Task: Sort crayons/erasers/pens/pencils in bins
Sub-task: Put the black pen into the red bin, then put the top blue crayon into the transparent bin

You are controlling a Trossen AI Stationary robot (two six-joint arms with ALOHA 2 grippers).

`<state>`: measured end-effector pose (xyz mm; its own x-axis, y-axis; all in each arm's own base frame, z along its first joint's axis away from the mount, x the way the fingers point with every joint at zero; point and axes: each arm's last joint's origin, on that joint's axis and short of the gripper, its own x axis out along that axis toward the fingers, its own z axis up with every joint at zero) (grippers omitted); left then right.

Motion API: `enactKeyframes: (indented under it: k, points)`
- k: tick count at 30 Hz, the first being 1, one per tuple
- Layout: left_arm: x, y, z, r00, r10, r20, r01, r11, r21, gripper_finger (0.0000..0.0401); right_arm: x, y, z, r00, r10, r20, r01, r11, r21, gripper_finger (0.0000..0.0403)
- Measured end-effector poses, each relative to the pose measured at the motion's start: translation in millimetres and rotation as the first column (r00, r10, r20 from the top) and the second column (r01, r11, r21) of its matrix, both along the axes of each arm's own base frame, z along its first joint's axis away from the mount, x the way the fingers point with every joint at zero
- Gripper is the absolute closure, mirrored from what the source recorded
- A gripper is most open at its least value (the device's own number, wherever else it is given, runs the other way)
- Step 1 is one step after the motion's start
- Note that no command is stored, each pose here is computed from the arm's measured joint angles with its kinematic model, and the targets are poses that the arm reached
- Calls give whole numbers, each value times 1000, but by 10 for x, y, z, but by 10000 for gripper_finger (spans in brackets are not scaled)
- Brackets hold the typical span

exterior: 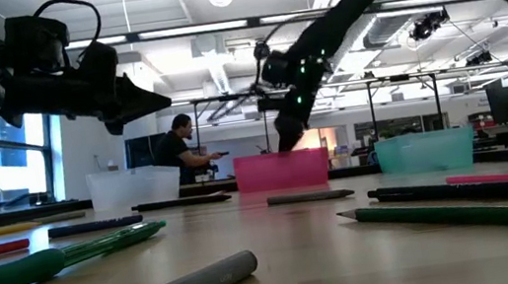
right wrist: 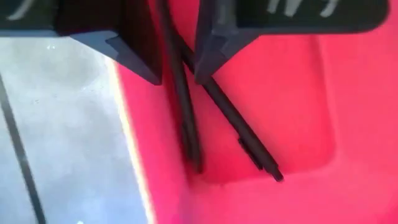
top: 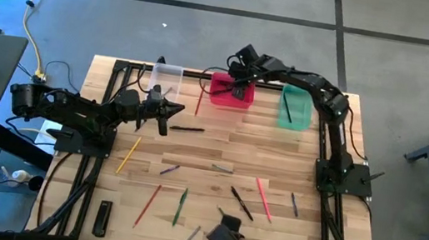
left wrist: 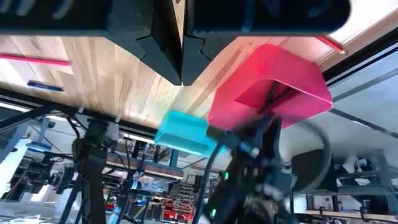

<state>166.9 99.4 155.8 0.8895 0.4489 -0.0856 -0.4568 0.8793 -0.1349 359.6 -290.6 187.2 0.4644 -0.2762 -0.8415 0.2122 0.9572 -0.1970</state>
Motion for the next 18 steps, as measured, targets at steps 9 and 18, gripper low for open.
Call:
enactKeyframes:
  k: [9,18]
  points:
    - [-29,42,-30,999,29,-15,-29,999,-38,401,-133,94,626,980,72,184,-71,997,-15,393]
    - [-40,49,-66,998,33,-51,-36,998,-51,401,-74,171,408,936,91,340,-87,996,-26,402]
